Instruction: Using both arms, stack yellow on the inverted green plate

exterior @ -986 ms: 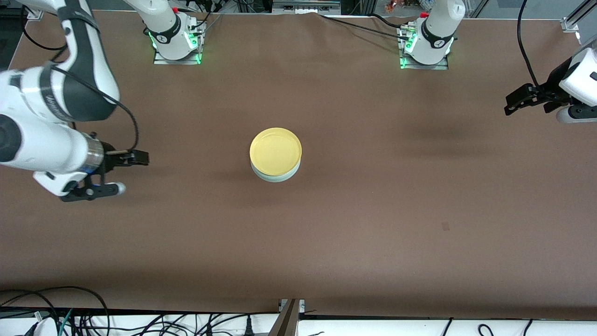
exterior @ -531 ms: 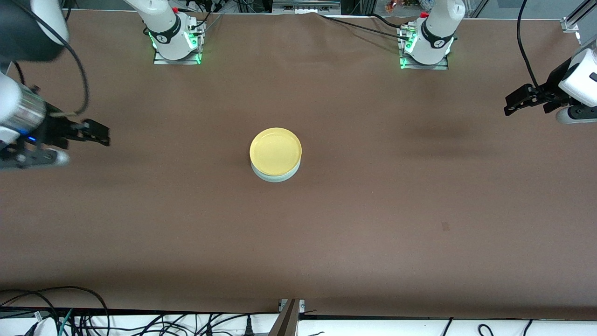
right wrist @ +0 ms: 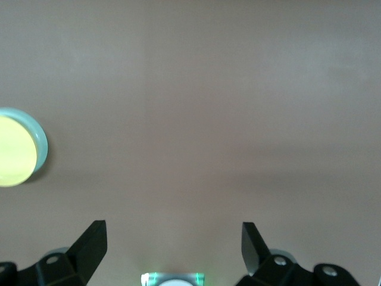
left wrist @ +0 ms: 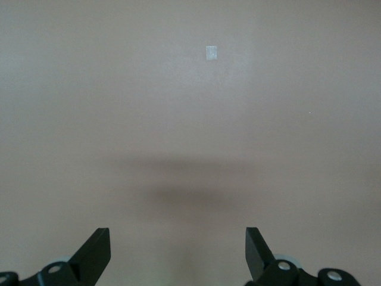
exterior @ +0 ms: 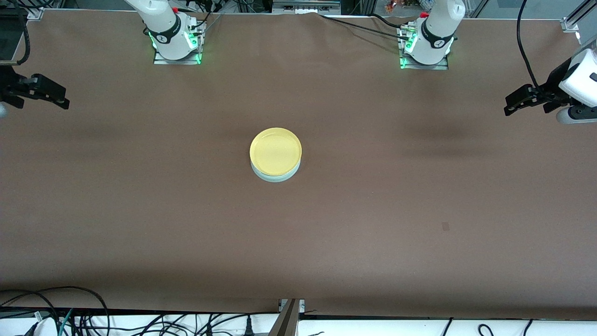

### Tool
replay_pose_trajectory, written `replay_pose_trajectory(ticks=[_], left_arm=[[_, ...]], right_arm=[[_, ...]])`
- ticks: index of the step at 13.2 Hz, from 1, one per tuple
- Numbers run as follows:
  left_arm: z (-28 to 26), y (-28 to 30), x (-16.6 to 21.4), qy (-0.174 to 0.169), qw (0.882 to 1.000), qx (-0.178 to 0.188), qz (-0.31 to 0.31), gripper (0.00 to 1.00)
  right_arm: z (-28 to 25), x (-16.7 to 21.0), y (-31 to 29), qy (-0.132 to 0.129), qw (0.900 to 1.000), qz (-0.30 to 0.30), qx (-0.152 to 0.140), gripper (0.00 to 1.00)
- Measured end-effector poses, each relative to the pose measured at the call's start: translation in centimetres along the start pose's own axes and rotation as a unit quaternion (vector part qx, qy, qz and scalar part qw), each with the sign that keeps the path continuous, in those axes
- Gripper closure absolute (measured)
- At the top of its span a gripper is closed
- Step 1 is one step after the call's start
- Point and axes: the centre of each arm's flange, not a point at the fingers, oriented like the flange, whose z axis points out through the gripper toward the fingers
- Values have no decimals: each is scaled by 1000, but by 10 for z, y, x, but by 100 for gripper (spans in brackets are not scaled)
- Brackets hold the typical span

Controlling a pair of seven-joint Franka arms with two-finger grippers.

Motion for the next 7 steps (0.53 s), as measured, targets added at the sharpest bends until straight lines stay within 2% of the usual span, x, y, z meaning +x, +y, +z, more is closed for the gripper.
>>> replay_pose_trajectory(ticks=[3, 7], left_arm=[[0, 2, -1, -3, 1000, 0, 1, 0], [1, 7, -2, -4, 1000, 1, -3, 0]], right_arm=[[11, 0, -1, -23, 1000, -1, 0, 0], [21, 6, -3, -34, 999, -3, 0, 0]])
